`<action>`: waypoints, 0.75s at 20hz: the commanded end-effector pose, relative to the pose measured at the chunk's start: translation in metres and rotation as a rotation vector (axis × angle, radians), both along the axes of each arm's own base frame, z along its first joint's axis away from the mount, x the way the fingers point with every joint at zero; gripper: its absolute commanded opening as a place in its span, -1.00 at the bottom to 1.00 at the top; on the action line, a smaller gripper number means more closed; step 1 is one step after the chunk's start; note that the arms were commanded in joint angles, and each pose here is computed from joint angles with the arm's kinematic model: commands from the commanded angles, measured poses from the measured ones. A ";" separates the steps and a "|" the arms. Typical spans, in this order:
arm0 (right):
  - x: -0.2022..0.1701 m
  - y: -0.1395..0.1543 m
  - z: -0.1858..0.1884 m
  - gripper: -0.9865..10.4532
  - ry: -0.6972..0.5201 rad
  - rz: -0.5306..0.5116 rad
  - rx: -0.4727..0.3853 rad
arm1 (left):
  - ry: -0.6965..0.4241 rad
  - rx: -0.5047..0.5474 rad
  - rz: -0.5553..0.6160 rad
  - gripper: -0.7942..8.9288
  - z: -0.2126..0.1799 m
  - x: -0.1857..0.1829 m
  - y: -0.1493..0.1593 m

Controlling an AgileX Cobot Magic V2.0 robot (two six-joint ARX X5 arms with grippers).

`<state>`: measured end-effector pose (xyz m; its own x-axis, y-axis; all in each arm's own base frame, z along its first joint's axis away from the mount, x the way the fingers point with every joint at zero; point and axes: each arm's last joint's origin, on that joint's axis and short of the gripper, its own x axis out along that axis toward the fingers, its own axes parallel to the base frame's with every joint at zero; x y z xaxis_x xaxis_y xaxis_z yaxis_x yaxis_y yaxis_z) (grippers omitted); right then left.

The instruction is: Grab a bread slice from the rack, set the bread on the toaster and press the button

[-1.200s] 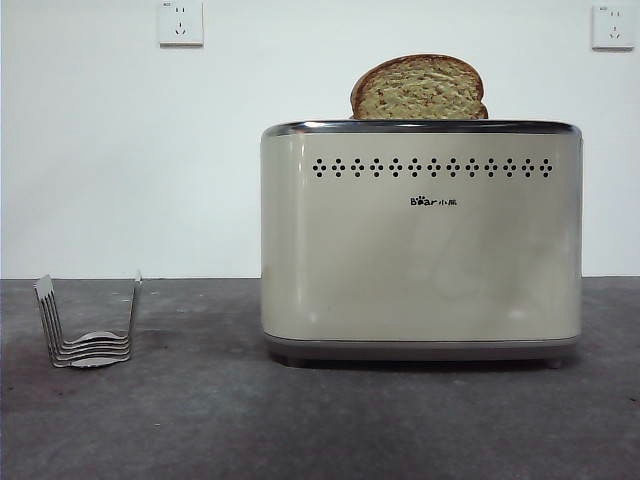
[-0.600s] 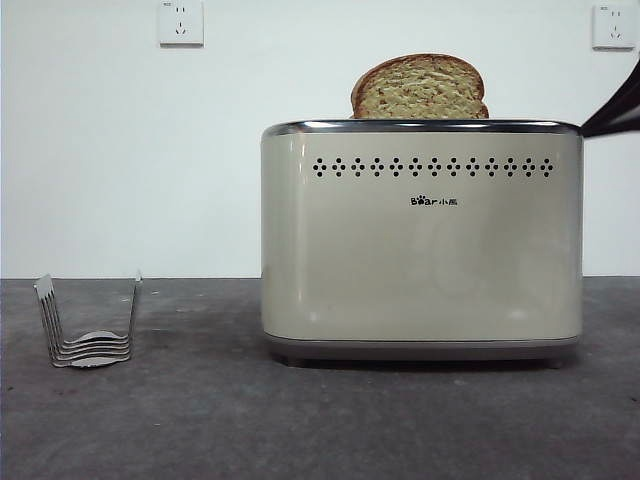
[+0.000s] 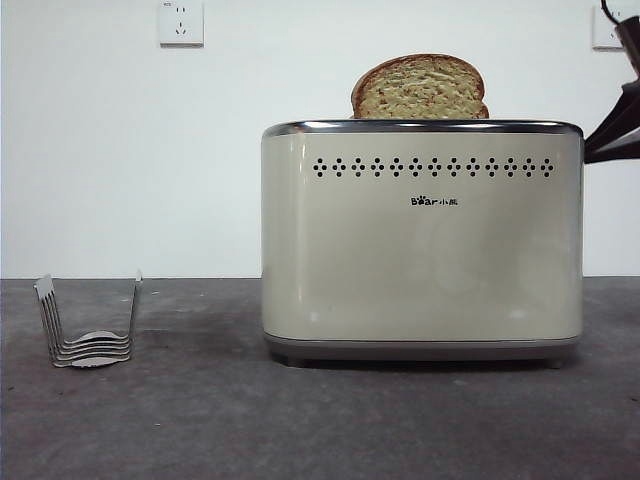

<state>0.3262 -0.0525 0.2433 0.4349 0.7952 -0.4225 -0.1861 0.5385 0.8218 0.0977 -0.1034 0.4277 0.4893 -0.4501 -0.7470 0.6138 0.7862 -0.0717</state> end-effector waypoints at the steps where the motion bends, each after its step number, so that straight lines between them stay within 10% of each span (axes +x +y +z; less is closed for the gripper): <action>1: 0.004 0.002 -0.009 -0.84 0.020 0.015 0.001 | 0.000 -0.012 0.014 -0.85 0.000 -0.002 0.002; 15: 0.014 0.005 -0.043 -0.84 0.150 0.013 -0.027 | -0.023 -0.042 0.011 -0.85 0.004 -0.010 0.011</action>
<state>0.3392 -0.0473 0.2088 0.3674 0.7952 -0.4824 -0.0829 0.5446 0.8346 0.0884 -0.0934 0.4325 0.5096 -0.4732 -0.7186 0.6112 0.7869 -0.0847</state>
